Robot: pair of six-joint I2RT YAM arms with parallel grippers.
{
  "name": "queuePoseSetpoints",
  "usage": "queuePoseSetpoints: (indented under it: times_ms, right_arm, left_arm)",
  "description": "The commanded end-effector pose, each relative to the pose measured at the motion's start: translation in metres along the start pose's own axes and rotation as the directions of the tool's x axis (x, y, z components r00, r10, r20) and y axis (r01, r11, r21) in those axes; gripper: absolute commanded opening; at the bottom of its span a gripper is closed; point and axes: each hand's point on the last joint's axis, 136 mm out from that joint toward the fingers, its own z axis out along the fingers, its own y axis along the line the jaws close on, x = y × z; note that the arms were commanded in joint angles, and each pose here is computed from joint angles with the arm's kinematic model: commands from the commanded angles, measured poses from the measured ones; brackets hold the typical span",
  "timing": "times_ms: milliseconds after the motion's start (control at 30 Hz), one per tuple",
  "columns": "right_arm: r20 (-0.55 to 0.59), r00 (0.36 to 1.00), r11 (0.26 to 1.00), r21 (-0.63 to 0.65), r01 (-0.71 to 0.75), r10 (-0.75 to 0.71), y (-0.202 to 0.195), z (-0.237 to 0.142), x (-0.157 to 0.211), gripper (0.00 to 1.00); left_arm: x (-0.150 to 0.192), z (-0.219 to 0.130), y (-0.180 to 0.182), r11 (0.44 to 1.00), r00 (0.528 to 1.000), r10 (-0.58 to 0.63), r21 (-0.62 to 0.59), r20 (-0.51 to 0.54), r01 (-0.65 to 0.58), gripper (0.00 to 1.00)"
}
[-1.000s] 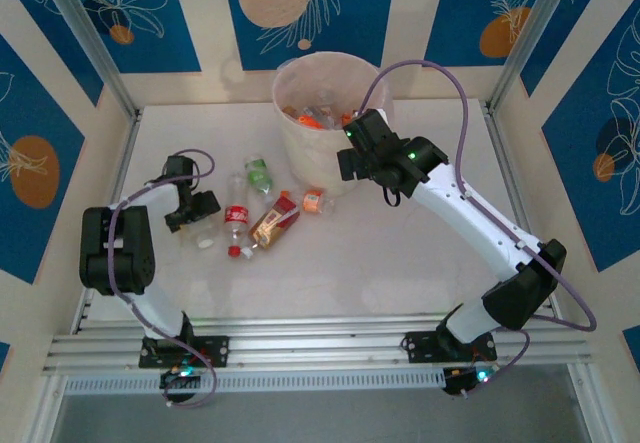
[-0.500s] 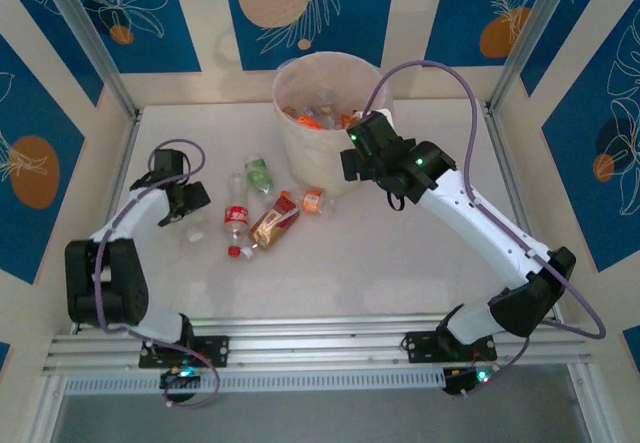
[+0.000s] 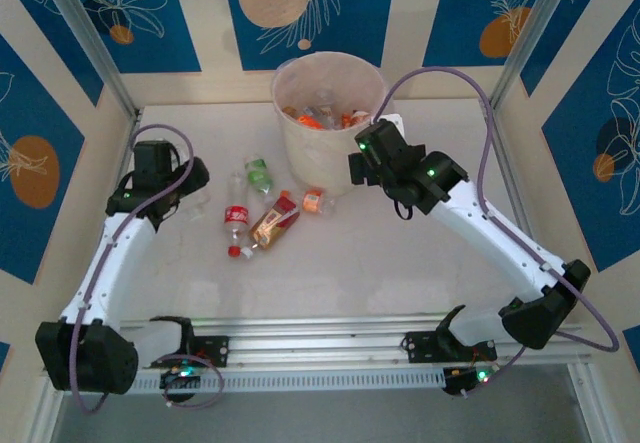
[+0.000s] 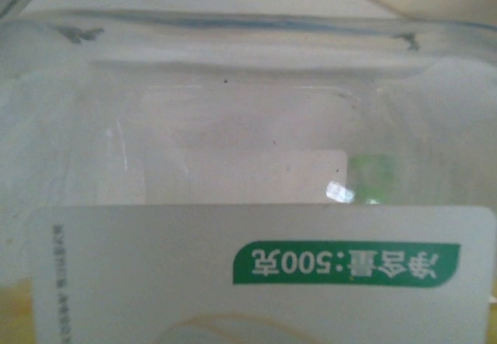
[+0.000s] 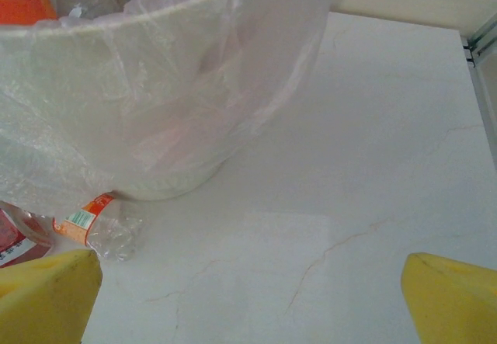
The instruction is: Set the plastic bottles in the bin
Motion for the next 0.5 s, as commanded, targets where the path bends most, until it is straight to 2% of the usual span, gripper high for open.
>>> queuePoseSetpoints:
  times_ms: [0,233,467]
  right_arm:
    - [0.065,0.995,0.997,0.017,-0.080,0.079,-0.012,-0.011,-0.007,0.99]
    - [0.111,0.985,0.991,0.007,-0.136,0.135,-0.023,-0.022,-0.008,0.99]
    - [0.139,0.974,0.984,0.000,-0.179,0.177,-0.034,-0.029,-0.008,0.99]
  left_arm:
    - [-0.026,-0.026,-0.043,0.993,0.996,0.020,0.110,0.087,-0.030,0.74]
    - [-0.062,-0.056,-0.147,0.931,0.978,0.105,0.328,0.178,-0.160,0.74]
    - [-0.105,-0.082,-0.256,0.816,0.934,0.160,0.490,0.318,-0.307,0.73]
